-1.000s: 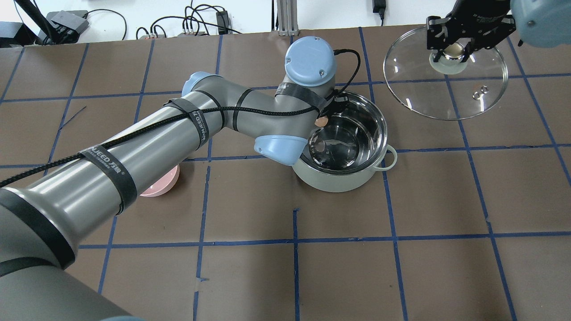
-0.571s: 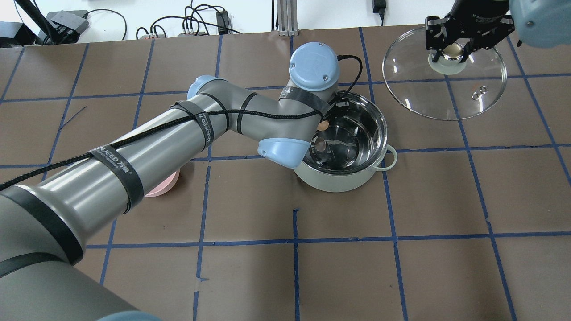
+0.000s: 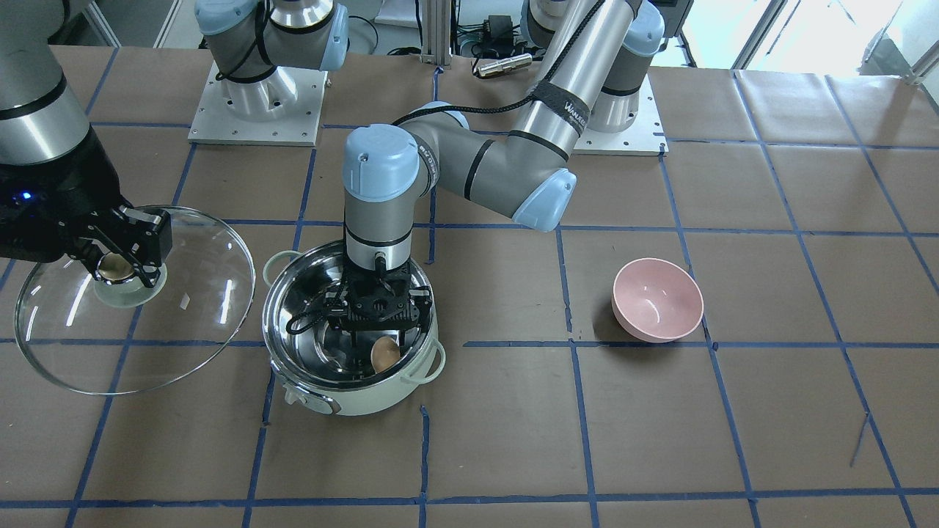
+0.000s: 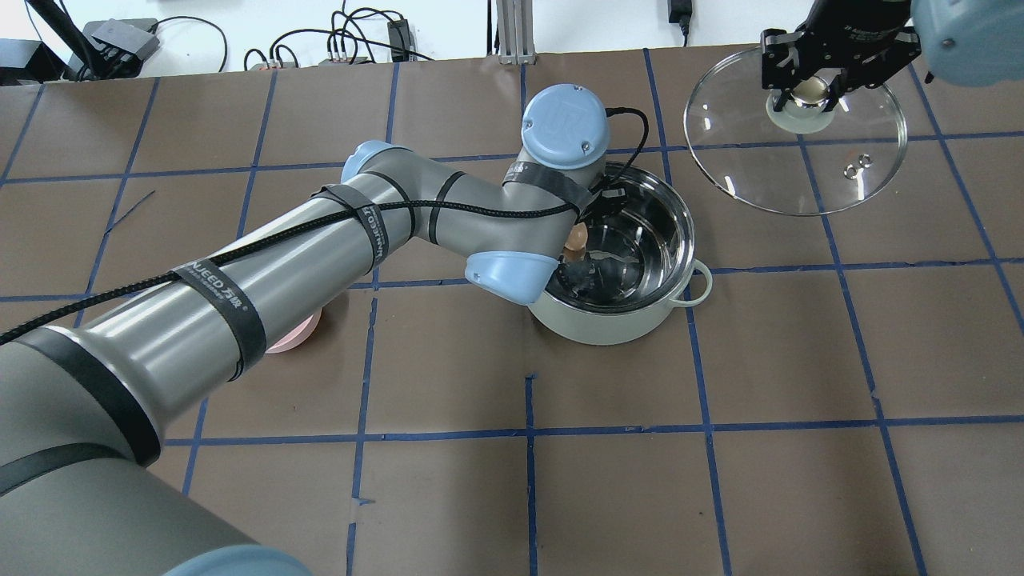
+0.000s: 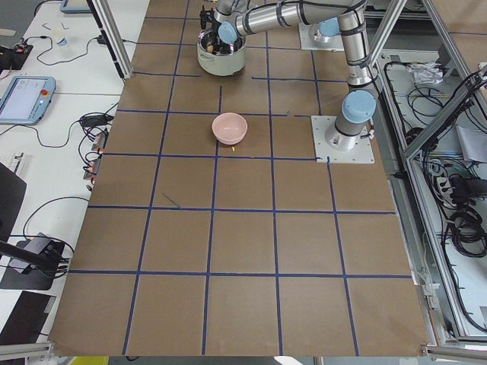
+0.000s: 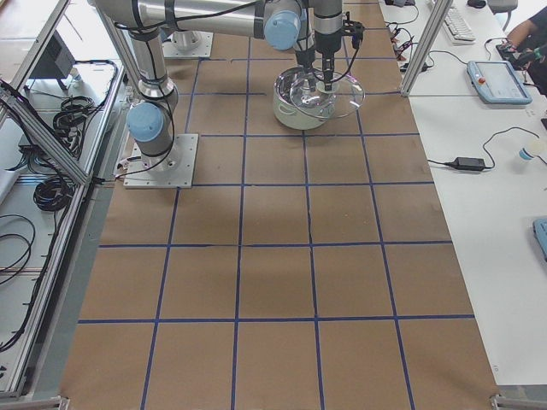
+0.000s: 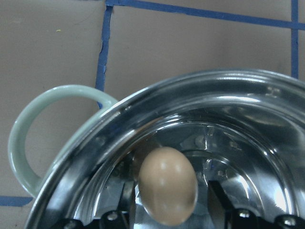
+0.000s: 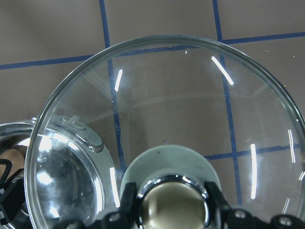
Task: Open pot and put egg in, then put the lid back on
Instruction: 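Withdraw the left gripper from the pot while the right brings the lid back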
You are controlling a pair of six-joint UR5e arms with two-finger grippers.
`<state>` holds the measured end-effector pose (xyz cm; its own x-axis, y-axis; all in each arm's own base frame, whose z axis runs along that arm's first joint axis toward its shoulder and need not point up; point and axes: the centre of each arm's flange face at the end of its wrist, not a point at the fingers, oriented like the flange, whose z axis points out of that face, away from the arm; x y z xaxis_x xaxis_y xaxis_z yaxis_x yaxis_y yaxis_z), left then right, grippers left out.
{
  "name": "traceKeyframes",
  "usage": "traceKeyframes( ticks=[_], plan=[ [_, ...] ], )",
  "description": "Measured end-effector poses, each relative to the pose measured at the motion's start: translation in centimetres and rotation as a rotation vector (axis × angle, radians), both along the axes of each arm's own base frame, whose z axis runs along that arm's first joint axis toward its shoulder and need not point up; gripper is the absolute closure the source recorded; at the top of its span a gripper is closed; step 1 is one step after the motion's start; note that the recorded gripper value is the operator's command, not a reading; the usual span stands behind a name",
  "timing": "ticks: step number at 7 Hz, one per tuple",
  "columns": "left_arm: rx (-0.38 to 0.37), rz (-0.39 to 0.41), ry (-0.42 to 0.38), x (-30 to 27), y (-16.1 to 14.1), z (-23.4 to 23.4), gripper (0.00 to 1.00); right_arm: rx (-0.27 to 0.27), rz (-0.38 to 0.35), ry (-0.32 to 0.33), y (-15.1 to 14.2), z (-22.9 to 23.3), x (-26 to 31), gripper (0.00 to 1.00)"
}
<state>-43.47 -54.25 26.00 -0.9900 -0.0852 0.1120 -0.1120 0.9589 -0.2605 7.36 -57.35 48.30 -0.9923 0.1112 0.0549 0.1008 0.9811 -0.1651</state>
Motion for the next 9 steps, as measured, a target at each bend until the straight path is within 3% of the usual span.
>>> traceKeyframes(
  ticks=[2,4,9],
  plan=[
    [-0.028,-0.001,0.008,0.2,0.1,2.0,0.09,0.001,-0.001,0.000,0.0,0.0,0.0,0.58],
    [-0.041,0.025,0.013,2.7,-0.5,4.9,0.06,0.007,-0.005,-0.003,0.4,-0.3,0.2,0.58],
    [0.127,0.112,-0.013,18.0,-0.6,16.0,0.02,0.017,0.011,-0.011,2.0,-1.5,2.8,0.59]
  ],
)
